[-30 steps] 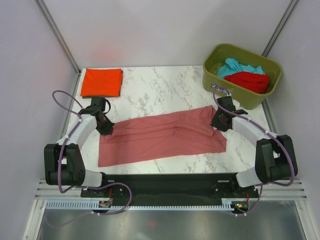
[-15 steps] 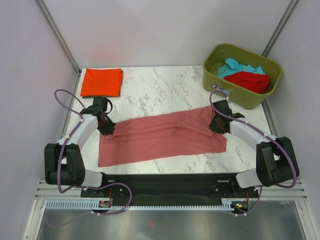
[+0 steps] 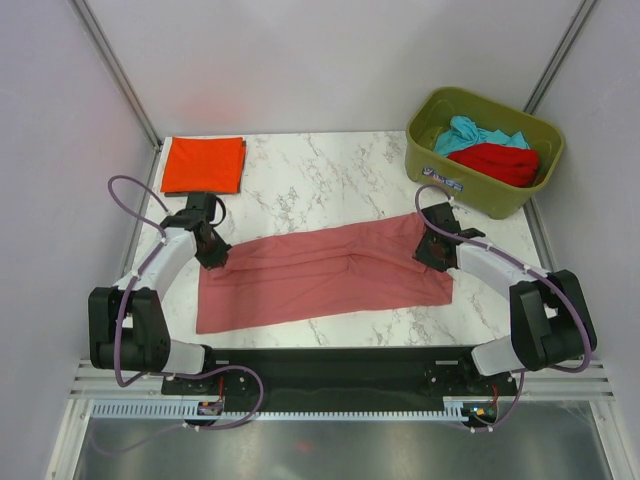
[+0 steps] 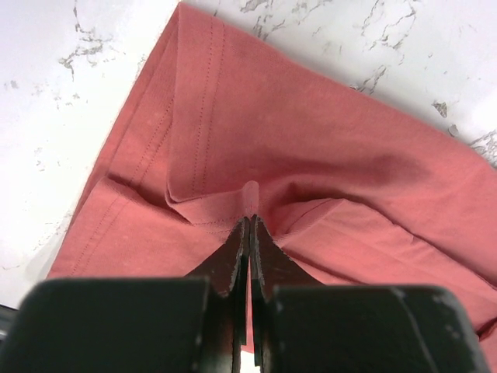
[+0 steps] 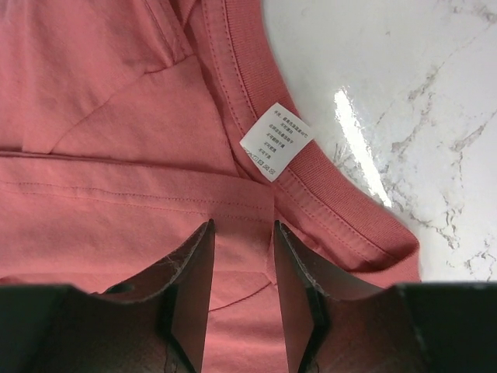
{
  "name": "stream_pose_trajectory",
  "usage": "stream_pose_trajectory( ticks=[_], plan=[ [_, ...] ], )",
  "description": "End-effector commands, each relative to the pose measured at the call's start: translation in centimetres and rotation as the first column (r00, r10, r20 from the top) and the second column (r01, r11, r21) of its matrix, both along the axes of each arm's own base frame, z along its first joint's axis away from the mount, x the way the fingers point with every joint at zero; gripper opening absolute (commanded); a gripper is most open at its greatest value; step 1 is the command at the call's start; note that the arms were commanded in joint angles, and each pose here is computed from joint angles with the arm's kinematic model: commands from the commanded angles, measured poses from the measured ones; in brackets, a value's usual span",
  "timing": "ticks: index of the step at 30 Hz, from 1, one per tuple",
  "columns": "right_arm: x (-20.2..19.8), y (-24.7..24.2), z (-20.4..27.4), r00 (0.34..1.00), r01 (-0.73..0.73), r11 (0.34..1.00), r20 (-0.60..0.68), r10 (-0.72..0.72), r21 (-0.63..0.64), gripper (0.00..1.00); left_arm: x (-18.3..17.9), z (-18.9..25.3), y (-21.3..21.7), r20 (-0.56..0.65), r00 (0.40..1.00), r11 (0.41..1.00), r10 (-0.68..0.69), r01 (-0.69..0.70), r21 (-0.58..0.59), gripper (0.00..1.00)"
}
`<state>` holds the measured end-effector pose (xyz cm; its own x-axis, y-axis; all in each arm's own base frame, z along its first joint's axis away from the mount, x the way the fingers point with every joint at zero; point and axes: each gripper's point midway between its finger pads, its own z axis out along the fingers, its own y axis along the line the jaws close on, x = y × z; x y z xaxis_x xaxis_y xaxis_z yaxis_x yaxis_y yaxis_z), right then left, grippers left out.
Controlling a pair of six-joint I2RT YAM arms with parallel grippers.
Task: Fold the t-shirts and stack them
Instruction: Fold the tshirt
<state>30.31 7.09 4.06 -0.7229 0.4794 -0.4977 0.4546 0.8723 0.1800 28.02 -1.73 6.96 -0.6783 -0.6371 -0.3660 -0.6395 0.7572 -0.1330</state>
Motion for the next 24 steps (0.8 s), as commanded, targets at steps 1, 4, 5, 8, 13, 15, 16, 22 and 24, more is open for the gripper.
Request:
stream_pose_trajectory(
  ticks=[1,4,5,8,13,15,16,22,24],
  plan=[
    [0.4,0.0,-0.5,1.000,0.022,1.000,0.014,-0.022,-0.009,0.45,1.5,2.0,0.5,0.073,0.997,0.999,-0.007,0.004,0.041,0.02],
    [0.5,0.0,-0.8,1.000,0.028,1.000,0.011,-0.028,-0.011,0.44,1.5,2.2,0.6,0.080,0.997,0.999,-0.007,0.003,0.045,0.02],
    [0.6,0.1,-0.8,1.000,0.027,1.000,0.013,-0.026,-0.014,0.44,1.5,2.1,0.6,0.078,0.997,0.999,-0.006,0.003,0.046,0.02],
    [1.3,0.0,-0.5,0.999,0.030,0.999,0.031,-0.030,-0.018,0.28,1.6,2.1,0.7,0.074,0.997,0.999,-0.009,0.005,0.053,0.02],
    [3.5,-0.3,2.2,0.994,0.013,0.998,0.112,-0.006,-0.066,0.00,2.9,3.9,3.1,0.116,0.993,0.982,-0.004,-0.018,0.187,0.02],
    [5.2,-0.4,4.3,0.985,0.001,0.996,0.173,0.015,-0.092,0.00,4.0,5.4,4.0,0.146,0.989,0.970,-0.012,-0.024,0.240,0.02],
    [5.7,-0.5,4.9,0.982,-0.003,0.995,0.190,0.023,-0.103,0.00,4.4,5.6,4.7,0.138,0.990,0.958,-0.009,-0.031,0.284,0.02],
    [10.4,0.3,9.4,0.941,-0.054,0.988,0.325,0.100,-0.148,0.00,7.9,6.8,6.6,0.111,0.993,0.912,-0.040,-0.009,0.410,0.02],
    [11.7,0.9,10.3,0.927,-0.069,0.986,0.356,0.119,-0.149,0.00,8.9,6.9,6.8,0.099,0.994,0.901,-0.053,0.005,0.434,0.02]
  ],
)
